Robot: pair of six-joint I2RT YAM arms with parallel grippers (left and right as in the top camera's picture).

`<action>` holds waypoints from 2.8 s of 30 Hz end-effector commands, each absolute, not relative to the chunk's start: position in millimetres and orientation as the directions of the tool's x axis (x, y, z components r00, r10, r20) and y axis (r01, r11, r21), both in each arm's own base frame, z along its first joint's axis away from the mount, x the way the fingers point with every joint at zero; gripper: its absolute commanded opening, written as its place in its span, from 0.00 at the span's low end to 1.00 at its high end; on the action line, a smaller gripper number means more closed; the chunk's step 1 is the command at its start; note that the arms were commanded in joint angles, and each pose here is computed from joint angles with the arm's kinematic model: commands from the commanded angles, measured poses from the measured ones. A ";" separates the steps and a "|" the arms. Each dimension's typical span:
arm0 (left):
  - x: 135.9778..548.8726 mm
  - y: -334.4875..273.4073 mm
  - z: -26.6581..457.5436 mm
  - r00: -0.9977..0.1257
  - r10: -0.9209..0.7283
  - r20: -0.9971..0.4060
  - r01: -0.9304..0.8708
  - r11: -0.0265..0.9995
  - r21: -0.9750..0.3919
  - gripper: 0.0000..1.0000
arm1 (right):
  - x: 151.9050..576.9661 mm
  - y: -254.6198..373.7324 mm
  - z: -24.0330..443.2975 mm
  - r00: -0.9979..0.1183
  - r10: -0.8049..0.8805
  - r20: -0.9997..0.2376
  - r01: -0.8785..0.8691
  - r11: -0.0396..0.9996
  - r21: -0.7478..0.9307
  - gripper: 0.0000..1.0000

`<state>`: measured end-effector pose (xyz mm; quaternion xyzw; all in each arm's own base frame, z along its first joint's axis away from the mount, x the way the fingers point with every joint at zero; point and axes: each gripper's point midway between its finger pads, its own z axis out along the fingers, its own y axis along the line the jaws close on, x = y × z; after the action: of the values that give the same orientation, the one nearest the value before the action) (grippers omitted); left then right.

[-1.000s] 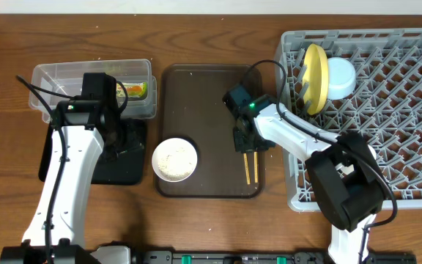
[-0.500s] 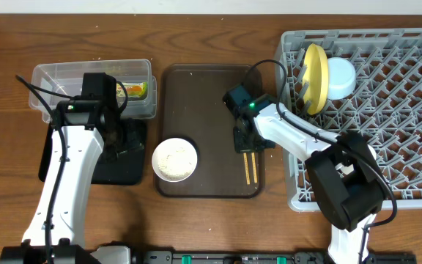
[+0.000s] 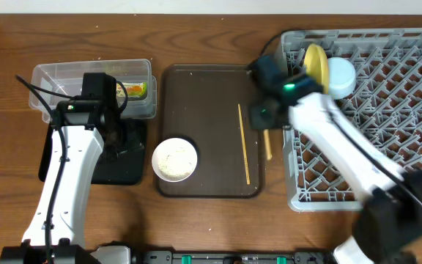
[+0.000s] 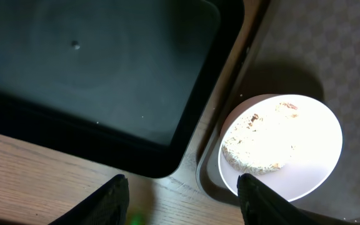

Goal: Sort waste into correct bins and load items into the dishwasher rack
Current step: 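Carry the chopstick with the right gripper and drop it into the rack, then return the right gripper to the tray and grasp the second chopstick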

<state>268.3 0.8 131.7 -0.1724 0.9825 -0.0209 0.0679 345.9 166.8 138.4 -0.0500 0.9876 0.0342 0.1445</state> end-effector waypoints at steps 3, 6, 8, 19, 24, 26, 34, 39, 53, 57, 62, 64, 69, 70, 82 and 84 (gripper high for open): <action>270.4 1.8 136.9 -0.926 -0.351 -0.142 -0.345 0.936 -0.067 0.59 | 348.4 111.2 159.5 -0.949 -0.068 -0.308 -0.058 0.997 -0.043 0.01; 270.4 1.8 136.9 -0.926 -0.351 -0.142 -0.345 0.936 -0.067 0.59 | 344.7 93.4 148.4 -0.964 -0.050 -0.261 -0.038 0.998 -0.049 0.01; 270.4 1.8 136.9 -0.926 -0.351 -0.142 -0.345 0.936 -0.067 0.59 | 340.3 83.7 137.4 -0.973 -0.051 -0.226 -0.037 0.997 -0.065 0.01; 270.3 1.8 136.9 -0.926 -0.351 -0.142 -0.345 0.936 -0.067 0.59 | 322.3 71.5 87.4 -0.987 -0.037 -0.156 -0.024 0.996 -0.083 0.01; 270.3 1.8 136.9 -0.925 -0.351 -0.142 -0.345 0.936 -0.067 0.59 | 319.1 71.8 83.3 -0.988 -0.040 -0.146 -0.028 0.996 -0.085 0.01; 270.3 1.8 136.9 -0.926 -0.351 -0.142 -0.345 0.936 -0.067 0.59 | 320.3 72.1 83.4 -0.988 -0.040 -0.152 -0.027 0.996 -0.084 0.01; 270.3 1.8 136.9 -0.926 -0.351 -0.142 -0.345 0.936 -0.067 0.59 | 320.3 72.2 83.9 -0.988 -0.041 -0.152 -0.028 0.996 -0.083 0.18; 270.3 1.8 136.9 -0.925 -0.351 -0.142 -0.345 0.936 -0.067 0.59 | 322.8 76.9 92.5 -0.984 -0.039 -0.176 -0.029 0.998 -0.054 0.20; 270.5 1.8 136.9 -0.925 -0.351 -0.142 -0.345 0.936 -0.067 0.59 | 354.5 156.3 158.8 -0.895 -0.109 -0.432 -0.210 0.958 0.195 0.36; 271.3 1.9 137.1 -0.925 -0.351 -0.146 -0.345 0.936 -0.068 0.59 | 346.6 184.4 133.8 -0.906 -0.186 -0.381 -0.271 0.945 0.182 0.41; 271.3 1.9 137.1 -0.925 -0.351 -0.146 -0.345 0.936 -0.068 0.59 | 332.4 209.3 89.0 -0.945 -0.199 -0.259 -0.250 0.951 0.182 0.40; 271.3 1.9 137.1 -0.925 -0.351 -0.146 -0.345 0.936 -0.068 0.59 | 326.9 216.1 70.5 -0.958 -0.193 -0.210 -0.231 0.957 0.176 0.40; 271.3 1.9 137.1 -0.925 -0.351 -0.146 -0.345 0.936 -0.068 0.59 | 316.9 223.9 33.3 -0.976 -0.177 -0.128 -0.194 0.973 0.129 0.39; 271.3 1.9 137.1 -0.925 -0.351 -0.146 -0.345 0.936 -0.068 0.59 | 315.4 223.3 26.3 -0.979 -0.167 -0.115 -0.180 0.977 0.110 0.39; 271.4 1.9 137.1 -0.925 -0.351 -0.146 -0.345 0.936 -0.068 0.59 | 308.7 216.8 -6.5 -0.990 -0.130 -0.059 -0.131 0.991 0.019 0.22; 271.4 1.9 137.1 -0.925 -0.351 -0.146 -0.345 0.936 -0.068 0.59 | 308.4 216.7 -6.5 -0.990 -0.130 -0.058 -0.131 0.991 0.018 0.13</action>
<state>269.4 0.8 131.8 -0.1724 0.9823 -0.0212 0.0698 308.5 220.0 1.0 -0.0769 0.9961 0.0320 0.0290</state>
